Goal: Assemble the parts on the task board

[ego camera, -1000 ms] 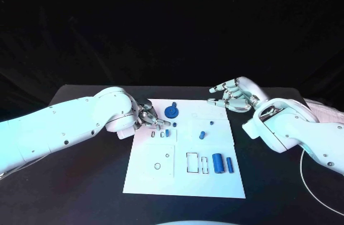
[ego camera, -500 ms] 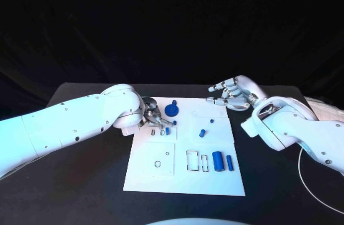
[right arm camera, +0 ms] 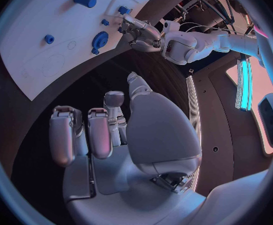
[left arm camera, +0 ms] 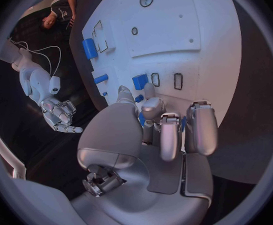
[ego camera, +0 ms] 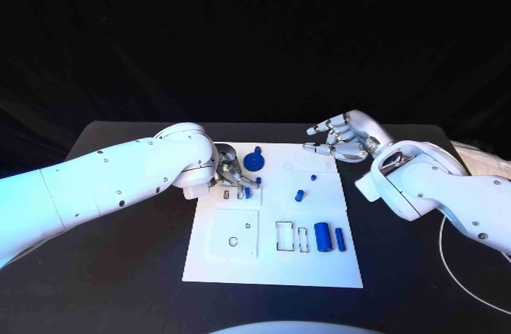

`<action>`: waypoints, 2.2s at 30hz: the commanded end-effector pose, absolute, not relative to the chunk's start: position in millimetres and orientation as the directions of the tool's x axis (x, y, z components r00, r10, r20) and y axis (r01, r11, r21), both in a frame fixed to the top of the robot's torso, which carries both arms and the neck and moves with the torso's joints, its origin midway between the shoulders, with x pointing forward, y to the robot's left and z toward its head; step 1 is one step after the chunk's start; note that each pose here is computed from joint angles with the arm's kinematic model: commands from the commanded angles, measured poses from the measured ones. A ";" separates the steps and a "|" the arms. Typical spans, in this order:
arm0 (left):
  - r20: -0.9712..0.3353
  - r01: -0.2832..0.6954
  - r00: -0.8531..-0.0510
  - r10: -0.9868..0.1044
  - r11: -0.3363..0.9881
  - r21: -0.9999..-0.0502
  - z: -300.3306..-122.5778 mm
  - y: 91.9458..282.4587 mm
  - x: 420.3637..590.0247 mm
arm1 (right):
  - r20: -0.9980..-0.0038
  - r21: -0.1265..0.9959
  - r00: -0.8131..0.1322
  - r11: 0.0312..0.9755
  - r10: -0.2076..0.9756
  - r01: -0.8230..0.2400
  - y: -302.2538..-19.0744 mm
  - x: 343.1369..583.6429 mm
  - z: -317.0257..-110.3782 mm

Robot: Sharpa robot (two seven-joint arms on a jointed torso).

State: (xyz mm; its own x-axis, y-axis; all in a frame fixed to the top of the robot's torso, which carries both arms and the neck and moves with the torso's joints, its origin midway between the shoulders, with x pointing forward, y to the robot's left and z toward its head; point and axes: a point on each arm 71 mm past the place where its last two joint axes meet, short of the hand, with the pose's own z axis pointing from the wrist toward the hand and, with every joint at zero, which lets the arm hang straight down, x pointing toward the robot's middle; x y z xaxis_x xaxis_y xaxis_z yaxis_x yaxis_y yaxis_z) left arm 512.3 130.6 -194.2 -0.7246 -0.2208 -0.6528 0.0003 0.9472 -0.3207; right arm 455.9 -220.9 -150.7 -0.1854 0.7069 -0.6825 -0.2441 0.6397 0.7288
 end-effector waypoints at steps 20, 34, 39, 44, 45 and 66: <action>-0.641 0.022 -0.748 -0.173 0.958 -0.285 -199.2 124.2 512.9 | -0.689 0.724 -0.204 0.642 0.696 -0.252 -216.9 455.5 -151.9; -0.639 0.031 -0.752 -0.162 0.960 -0.280 -199.7 120.5 512.5 | -0.688 0.725 -0.211 0.642 0.694 -0.250 -215.8 455.7 -153.5; -0.645 0.033 -0.747 -0.161 0.960 -0.278 -199.6 119.7 512.5 | -0.685 0.727 -0.214 0.638 0.696 -0.253 -215.1 455.2 -154.0; -0.646 0.035 -0.747 -0.159 0.960 -0.276 -199.9 119.2 512.1 | -0.683 0.729 -0.218 0.634 0.697 -0.257 -213.8 454.5 -154.4; -0.645 0.035 -0.747 -0.158 0.961 -0.276 -200.0 119.1 512.0 | -0.683 0.729 -0.218 0.634 0.697 -0.257 -213.7 454.4 -154.5; -0.629 -0.021 -0.738 -0.246 0.939 -0.343 -198.3 132.8 507.5 | -0.683 0.730 -0.221 0.634 0.696 -0.255 -214.6 455.0 -155.6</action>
